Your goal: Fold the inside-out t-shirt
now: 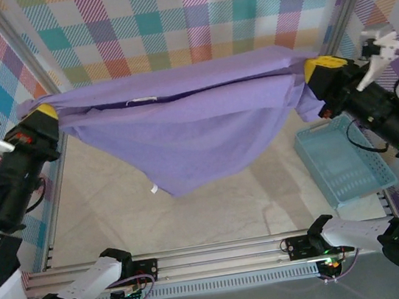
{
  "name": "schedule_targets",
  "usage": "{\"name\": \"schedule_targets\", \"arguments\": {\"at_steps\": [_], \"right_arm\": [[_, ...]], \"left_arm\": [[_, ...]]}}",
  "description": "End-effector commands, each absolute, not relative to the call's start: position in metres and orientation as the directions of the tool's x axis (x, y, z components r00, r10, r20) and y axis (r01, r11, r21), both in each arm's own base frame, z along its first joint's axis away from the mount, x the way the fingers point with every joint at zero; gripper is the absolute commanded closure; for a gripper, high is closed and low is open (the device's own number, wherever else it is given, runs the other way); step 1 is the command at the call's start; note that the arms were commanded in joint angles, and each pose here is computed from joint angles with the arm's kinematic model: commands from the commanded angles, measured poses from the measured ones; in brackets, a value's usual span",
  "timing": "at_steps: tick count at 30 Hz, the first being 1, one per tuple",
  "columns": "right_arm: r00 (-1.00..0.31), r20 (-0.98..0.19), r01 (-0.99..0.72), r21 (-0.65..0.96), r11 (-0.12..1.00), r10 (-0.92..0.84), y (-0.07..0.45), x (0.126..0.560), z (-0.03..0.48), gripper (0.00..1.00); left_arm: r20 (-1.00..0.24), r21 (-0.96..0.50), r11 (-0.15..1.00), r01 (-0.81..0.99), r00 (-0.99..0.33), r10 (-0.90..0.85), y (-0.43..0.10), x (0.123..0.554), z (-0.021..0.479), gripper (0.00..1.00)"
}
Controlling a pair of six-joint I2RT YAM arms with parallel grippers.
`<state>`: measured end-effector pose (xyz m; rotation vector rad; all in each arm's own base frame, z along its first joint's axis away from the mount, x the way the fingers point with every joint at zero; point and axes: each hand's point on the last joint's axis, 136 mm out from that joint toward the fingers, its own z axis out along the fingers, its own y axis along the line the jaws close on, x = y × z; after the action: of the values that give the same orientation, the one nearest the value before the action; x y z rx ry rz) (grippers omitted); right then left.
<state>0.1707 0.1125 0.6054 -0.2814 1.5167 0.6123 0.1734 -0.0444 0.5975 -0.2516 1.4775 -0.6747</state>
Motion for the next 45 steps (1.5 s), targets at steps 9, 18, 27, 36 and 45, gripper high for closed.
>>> {"name": "schedule_targets", "arguments": {"at_steps": [9,18,27,36,45], "right_arm": [[-0.521,-0.852,-0.347,0.163,0.924,-0.046,0.169,0.268,0.379,1.00],[-0.847,-0.525,-0.159,0.108,0.981,-0.080,0.175,0.288,0.149,1.00],[-0.913,-0.405,-0.117,0.133,0.984,-0.054,0.171,0.271,0.086,0.72],[-0.904,-0.427,-0.113,0.250,0.962,0.005,0.171,0.290,0.112,0.59],[-0.893,-0.450,-0.102,0.205,0.973,0.001,0.157,0.295,0.121,0.56]], "left_arm": [[-0.792,-0.459,0.887,-0.056,-0.426,-0.437,-0.069,0.284,0.413,1.00],[-0.685,-0.248,0.923,-0.294,-0.621,-0.382,-0.056,0.320,0.236,1.00],[-0.613,-0.287,0.918,-0.275,-0.684,-0.396,-0.063,0.292,0.172,1.00],[-0.617,-0.288,0.921,-0.261,-0.685,-0.387,-0.061,0.281,0.164,1.00],[-0.625,-0.268,0.926,-0.268,-0.683,-0.378,-0.057,0.282,0.165,1.00]]}}
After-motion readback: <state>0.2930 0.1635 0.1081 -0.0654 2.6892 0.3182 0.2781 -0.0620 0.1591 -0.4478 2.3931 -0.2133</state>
